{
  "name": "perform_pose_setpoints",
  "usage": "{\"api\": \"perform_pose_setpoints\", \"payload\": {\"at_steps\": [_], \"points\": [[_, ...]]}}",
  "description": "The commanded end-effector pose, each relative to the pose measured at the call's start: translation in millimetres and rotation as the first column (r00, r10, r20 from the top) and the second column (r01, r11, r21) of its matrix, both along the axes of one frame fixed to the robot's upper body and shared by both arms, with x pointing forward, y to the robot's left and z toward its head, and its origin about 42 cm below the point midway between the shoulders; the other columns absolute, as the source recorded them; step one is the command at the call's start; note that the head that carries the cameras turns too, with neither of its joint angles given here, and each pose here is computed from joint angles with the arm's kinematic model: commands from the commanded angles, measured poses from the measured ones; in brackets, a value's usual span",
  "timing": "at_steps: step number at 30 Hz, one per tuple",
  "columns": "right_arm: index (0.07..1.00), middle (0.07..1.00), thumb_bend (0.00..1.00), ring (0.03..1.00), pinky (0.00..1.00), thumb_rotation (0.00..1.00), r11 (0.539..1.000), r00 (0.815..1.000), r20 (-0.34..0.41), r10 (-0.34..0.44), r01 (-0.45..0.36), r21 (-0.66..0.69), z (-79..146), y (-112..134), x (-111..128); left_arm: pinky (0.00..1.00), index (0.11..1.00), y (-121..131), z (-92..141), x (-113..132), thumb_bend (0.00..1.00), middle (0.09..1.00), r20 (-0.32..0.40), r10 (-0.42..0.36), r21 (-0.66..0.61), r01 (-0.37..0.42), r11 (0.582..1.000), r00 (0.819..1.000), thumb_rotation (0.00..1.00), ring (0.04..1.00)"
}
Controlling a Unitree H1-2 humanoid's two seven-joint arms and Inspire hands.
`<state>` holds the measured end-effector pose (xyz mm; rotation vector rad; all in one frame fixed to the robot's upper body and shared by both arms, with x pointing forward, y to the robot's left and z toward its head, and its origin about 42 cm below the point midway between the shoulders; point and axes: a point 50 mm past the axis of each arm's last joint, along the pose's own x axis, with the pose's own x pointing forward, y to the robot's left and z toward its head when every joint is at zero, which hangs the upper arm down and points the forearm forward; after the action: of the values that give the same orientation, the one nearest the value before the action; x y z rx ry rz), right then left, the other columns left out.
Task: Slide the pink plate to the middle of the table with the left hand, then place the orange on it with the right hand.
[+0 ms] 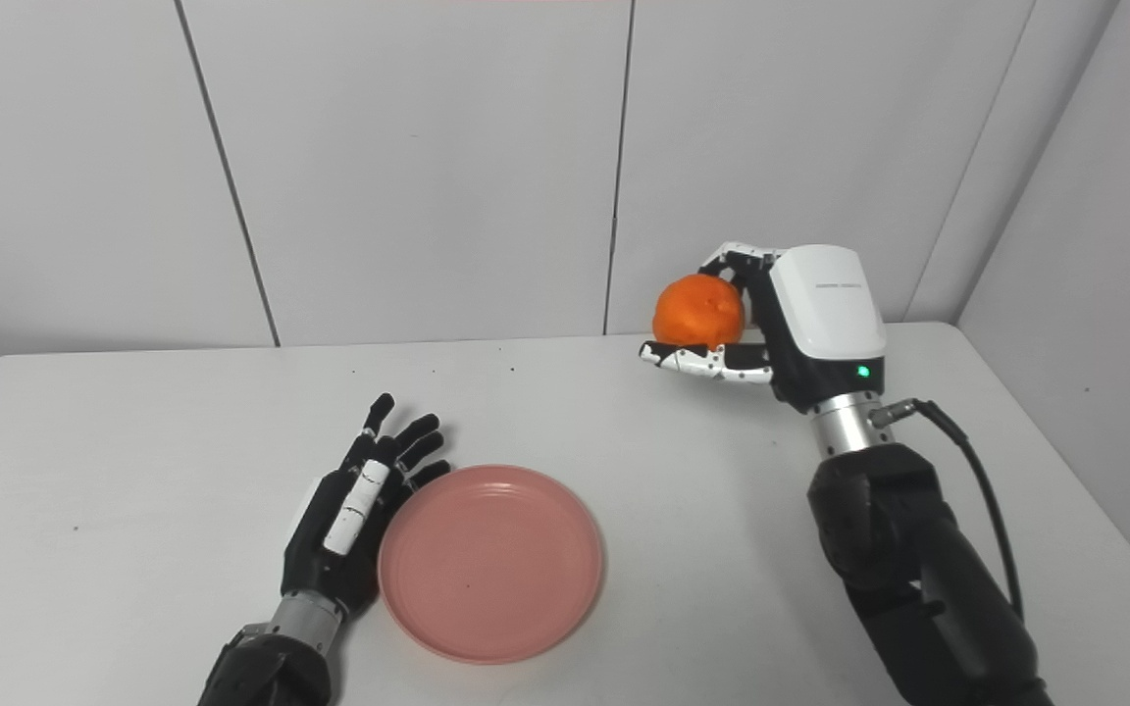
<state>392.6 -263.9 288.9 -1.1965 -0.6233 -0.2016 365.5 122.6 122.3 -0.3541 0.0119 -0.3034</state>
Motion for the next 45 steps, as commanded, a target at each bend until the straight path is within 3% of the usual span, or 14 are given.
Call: {"api": "perform_pose_setpoints", "payload": {"at_steps": [1, 10, 15, 21, 26, 40, 45], "points": [[0.487, 0.386, 0.65, 0.246, 0.17, 0.68, 0.996, 0.991, 0.098, 0.086, -0.085, -0.008, 24, 16, -6, 0.78, 0.993, 1, -27, -11, 0.85, 0.837, -0.121, 0.014, 0.031, -0.01, 0.999, 0.993, 0.59, 0.864], [0.473, 0.378, 0.66, 0.231, 0.16, 0.68, 0.982, 0.977, 0.112, 0.183, -0.186, 0.019, 33, 52, -21, 0.76, 1.0, 0, -26, -10, 0.87, 0.837, -0.119, 0.018, 0.035, -0.014, 0.999, 0.993, 0.6, 0.87], [0.472, 0.369, 0.64, 0.215, 0.14, 0.58, 0.971, 0.967, 0.103, 0.235, -0.237, 0.011, 35, 64, -30, 0.76, 0.997, 1, -25, -9, 0.88, 0.834, -0.121, 0.018, 0.034, -0.014, 0.999, 0.992, 0.59, 0.873], [0.496, 0.401, 0.61, 0.236, 0.15, 0.6, 0.953, 0.952, 0.036, 0.302, -0.301, -0.039, 30, 68, -37, 0.73, 0.998, 2, -23, -9, 0.88, 0.837, -0.121, 0.017, 0.04, -0.012, 0.999, 0.993, 0.6, 0.865], [0.47, 0.37, 0.62, 0.229, 0.15, 0.58, 0.94, 0.941, -0.006, 0.339, -0.338, -0.051, 24, 70, -40, 0.74, 0.995, 2, -22, -9, 0.87, 0.833, -0.123, 0.015, 0.031, -0.011, 0.999, 0.992, 0.59, 0.869], [0.483, 0.398, 0.61, 0.259, 0.18, 0.62, 0.898, 0.907, -0.163, 0.388, -0.412, -0.156, 13, 71, -42, 0.75, 0.994, 1, -20, -9, 0.87, 0.833, -0.123, 0.017, 0.032, -0.014, 0.999, 0.992, 0.58, 0.87], [0.478, 0.411, 0.61, 0.274, 0.2, 0.63, 0.857, 0.883, -0.221, 0.415, -0.461, -0.231, 16, 76, -37, 0.75, 0.996, 0, -18, -10, 0.87, 0.83, -0.122, 0.017, 0.034, -0.013, 0.999, 0.992, 0.59, 0.866]]}}
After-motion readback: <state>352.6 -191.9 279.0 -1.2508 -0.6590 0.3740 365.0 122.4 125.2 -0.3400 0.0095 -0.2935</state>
